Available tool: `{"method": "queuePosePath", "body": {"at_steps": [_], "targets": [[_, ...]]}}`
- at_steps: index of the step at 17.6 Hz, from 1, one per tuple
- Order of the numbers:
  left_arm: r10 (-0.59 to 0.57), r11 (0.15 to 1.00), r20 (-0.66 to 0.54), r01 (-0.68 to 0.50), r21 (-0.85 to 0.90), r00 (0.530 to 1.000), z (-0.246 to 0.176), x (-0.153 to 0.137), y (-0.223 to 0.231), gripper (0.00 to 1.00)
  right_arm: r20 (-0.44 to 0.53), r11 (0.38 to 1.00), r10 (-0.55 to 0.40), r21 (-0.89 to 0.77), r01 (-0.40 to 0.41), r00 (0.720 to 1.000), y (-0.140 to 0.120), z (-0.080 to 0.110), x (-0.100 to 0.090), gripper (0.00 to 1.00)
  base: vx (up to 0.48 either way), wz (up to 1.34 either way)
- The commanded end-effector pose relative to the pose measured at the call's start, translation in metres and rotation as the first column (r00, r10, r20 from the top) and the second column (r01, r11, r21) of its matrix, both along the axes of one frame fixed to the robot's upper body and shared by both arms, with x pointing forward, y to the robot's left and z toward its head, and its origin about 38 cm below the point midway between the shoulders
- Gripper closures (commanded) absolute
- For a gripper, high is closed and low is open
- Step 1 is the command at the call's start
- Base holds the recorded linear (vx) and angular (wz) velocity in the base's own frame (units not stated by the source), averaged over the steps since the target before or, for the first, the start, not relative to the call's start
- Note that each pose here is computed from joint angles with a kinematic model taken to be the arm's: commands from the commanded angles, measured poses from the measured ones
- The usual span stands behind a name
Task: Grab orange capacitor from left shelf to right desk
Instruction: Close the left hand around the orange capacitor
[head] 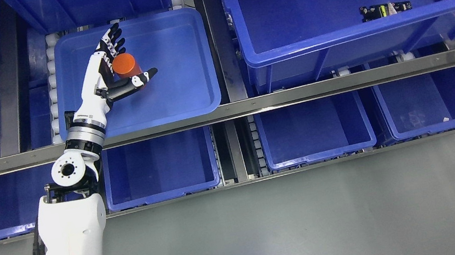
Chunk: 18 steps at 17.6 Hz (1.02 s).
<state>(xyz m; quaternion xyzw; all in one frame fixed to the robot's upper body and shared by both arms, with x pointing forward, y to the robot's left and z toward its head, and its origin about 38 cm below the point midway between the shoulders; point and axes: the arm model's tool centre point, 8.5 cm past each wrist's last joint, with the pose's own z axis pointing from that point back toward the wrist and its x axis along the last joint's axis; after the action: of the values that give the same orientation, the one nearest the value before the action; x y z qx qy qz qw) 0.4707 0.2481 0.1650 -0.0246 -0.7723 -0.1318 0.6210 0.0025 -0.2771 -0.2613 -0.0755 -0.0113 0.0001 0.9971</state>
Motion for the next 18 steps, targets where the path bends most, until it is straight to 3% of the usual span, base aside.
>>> {"method": "queuePosePath", "body": {"at_steps": [1, 7, 18], "targets": [[0.011, 1.0, -0.115, -0.008, 0.027, 0.993, -0.038, 0.009, 0.004, 0.01, -0.004, 1.0, -0.015, -0.017, 0.015, 1.0, -0.011, 0.001, -0.009, 0.0, 0.0, 0.0], [0.024, 1.0, -0.142, -0.022, 0.014, 0.99, -0.046, 0.016, 0.008, 0.1, -0.004, 1.0, -0.014, -0.018, 0.014, 1.0, -0.011, 0.001, -0.009, 0.0, 0.0, 0.0], [-0.005, 0.999, -0.057, 0.003, -0.032, 0.998, -0.043, 0.015, -0.008, 0.67, -0.004, 1.0, -0.015, -0.018, 0.015, 1.0, -0.011, 0.001, -0.009, 0.0, 0.0, 0.0]]}}
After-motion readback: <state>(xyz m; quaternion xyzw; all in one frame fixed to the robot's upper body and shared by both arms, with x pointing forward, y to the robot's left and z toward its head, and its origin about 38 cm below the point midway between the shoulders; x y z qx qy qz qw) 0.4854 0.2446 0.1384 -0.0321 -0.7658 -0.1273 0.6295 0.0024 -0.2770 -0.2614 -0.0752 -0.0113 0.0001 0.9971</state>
